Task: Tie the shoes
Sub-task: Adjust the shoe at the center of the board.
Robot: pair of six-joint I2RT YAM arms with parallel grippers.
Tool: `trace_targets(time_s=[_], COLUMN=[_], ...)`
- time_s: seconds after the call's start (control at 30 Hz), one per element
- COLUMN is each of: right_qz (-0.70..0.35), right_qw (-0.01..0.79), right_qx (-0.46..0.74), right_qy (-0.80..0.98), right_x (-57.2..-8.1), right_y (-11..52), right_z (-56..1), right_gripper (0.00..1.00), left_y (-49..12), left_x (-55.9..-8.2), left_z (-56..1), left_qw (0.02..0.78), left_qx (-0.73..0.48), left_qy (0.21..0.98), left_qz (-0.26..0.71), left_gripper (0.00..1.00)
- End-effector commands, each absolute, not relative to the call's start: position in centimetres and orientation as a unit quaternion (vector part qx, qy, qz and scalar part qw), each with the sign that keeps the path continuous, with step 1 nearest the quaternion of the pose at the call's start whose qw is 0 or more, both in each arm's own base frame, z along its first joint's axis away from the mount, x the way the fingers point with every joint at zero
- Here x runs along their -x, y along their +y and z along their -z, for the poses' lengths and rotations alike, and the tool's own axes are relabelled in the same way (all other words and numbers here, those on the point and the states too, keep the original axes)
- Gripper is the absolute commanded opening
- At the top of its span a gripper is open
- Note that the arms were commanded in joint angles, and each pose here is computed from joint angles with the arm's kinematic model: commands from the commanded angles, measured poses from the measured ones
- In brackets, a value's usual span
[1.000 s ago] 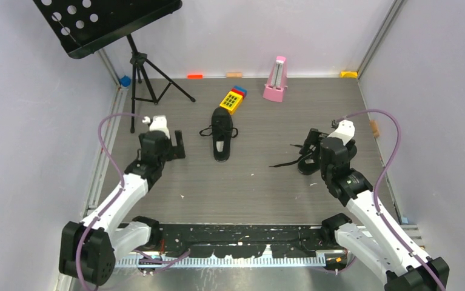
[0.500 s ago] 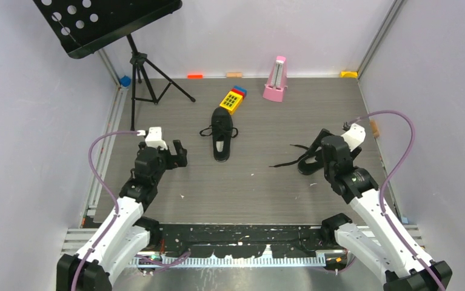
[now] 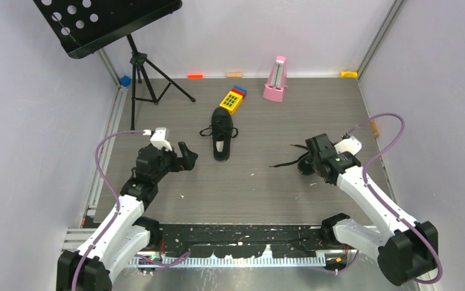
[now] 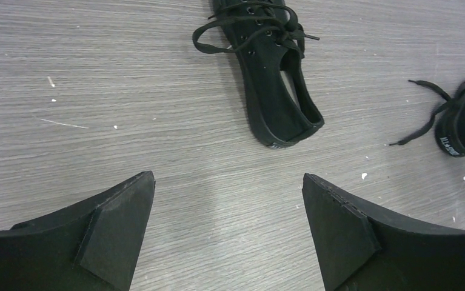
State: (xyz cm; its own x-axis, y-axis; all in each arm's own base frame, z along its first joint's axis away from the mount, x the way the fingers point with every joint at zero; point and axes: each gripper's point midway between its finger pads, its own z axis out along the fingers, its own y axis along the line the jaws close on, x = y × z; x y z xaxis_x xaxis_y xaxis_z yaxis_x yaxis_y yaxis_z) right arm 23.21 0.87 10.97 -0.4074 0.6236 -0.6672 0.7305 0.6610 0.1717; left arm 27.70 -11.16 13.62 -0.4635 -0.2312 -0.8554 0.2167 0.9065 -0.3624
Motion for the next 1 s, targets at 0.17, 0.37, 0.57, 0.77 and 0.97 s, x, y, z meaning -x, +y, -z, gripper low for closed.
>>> trace_targets(time_s=[0.17,0.37,0.57,0.77,0.97], right_qz=[0.069,0.079,0.012,-0.076,-0.172], right_qw=[0.386,0.376,0.34,0.332,0.344], right_qx=[-0.431,-0.432,-0.439,-0.426,-0.425], right_qy=[0.812,0.816,0.832,0.838,0.819], right_x=[-26.8,-27.1,-27.2,-27.1,-26.6], right_y=[1.3,1.4,4.2,9.5,17.1], right_z=[-10.0,-8.3,-6.4,-7.4,-11.6], right_gripper=[0.71,0.6,0.29,0.0,0.0], left_y=[-13.1,-13.2,-13.5,-14.4,-15.6], left_x=[-28.0,-28.0,-28.0,-27.8,-27.5], left_z=[-14.8,-14.6,-14.6,-14.7,-15.1], left_qw=[0.521,0.519,0.517,0.508,0.507], left_qx=[-0.016,-0.02,-0.024,-0.04,-0.061], left_qy=[0.81,0.811,0.81,0.807,0.795], left_qz=[0.267,0.27,0.276,0.297,0.326], left_gripper=[0.94,0.93,0.93,0.91,0.91])
